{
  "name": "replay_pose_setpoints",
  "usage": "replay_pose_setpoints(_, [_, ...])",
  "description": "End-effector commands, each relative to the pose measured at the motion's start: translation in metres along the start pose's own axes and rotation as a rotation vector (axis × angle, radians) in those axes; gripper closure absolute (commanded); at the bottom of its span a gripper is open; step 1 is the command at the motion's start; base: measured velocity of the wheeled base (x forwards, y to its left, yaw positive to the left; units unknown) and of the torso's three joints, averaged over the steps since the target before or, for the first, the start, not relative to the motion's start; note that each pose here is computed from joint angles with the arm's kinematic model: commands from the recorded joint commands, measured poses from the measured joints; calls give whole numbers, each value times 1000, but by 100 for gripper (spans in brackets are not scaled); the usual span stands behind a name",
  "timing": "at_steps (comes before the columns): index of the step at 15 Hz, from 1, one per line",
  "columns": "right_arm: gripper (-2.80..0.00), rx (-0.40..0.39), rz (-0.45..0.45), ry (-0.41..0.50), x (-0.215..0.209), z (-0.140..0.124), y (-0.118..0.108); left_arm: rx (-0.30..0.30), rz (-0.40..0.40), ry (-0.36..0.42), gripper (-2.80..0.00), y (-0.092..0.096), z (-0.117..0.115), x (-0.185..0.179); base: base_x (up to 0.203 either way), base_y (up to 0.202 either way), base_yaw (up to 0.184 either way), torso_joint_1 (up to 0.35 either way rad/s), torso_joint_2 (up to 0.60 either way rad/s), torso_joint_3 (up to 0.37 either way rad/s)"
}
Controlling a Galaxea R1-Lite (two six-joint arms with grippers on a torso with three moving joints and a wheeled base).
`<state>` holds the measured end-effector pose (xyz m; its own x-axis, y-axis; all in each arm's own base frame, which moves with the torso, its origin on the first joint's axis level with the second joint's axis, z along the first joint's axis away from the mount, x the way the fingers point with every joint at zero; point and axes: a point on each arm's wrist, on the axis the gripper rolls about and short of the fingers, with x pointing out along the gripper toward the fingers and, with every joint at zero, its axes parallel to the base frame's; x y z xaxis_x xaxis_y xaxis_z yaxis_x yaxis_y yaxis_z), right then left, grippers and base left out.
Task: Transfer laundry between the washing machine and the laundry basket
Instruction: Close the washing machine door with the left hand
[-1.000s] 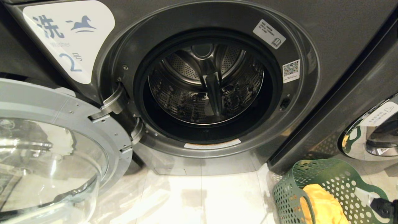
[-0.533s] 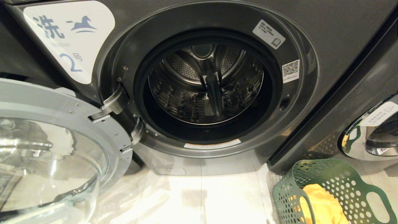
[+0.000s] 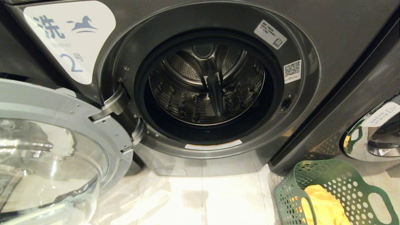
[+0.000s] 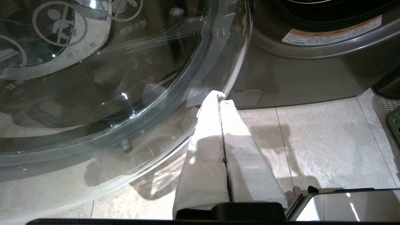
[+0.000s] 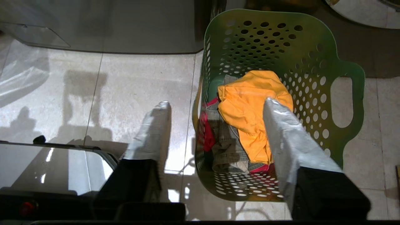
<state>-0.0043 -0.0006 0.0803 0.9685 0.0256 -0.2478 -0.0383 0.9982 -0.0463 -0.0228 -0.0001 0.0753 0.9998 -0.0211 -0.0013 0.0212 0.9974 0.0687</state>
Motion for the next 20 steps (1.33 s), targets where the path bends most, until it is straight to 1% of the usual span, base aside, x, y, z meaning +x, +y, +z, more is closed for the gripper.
replay_pose_setpoints(1, [0, -3, -3, -14, -1, -2, 0, 0, 0, -2, 0, 0, 0, 0, 0, 0, 0, 0, 0, 0])
replay_pose_setpoints(2, [0, -5, -12, -46, -4, -2, 0, 0, 1, -3, 0, 0, 0, 0, 0, 0, 0, 0, 0, 0])
replay_pose_setpoints(4, [0, -18, -32, -174, -14, -7, 1, 2, 0, -1, 0, 0, 0, 0, 0, 0, 0, 0, 0, 0])
replay_pose_setpoints(5, [0, -23, -39, -223, -17, -9, 1, 0, 0, -1, 0, 0, 0, 0, 0, 0, 0, 0, 0, 0])
replay_pose_setpoints(6, [0, -23, -46, -245, -18, -9, 1, 0, 0, -1, 0, 0, 0, 0, 0, 0, 0, 0, 0, 0])
replay_pose_setpoints(13, [0, -18, -49, -248, -17, -9, 1, 0, 0, -3, 0, 0, 0, 0, 0, 0, 0, 0, 0, 0])
replay_pose_setpoints(17, [0, -34, -46, -248, -17, -8, 1, 2, 0, -2, 0, 0, 0, 0, 0, 0, 0, 0, 0, 0])
replay_pose_setpoints(20, [0, -21, -49, -248, -17, -9, 1, 0, -2, 0, 0, 0, 0, 0, 0, 0, 0, 0, 0, 0])
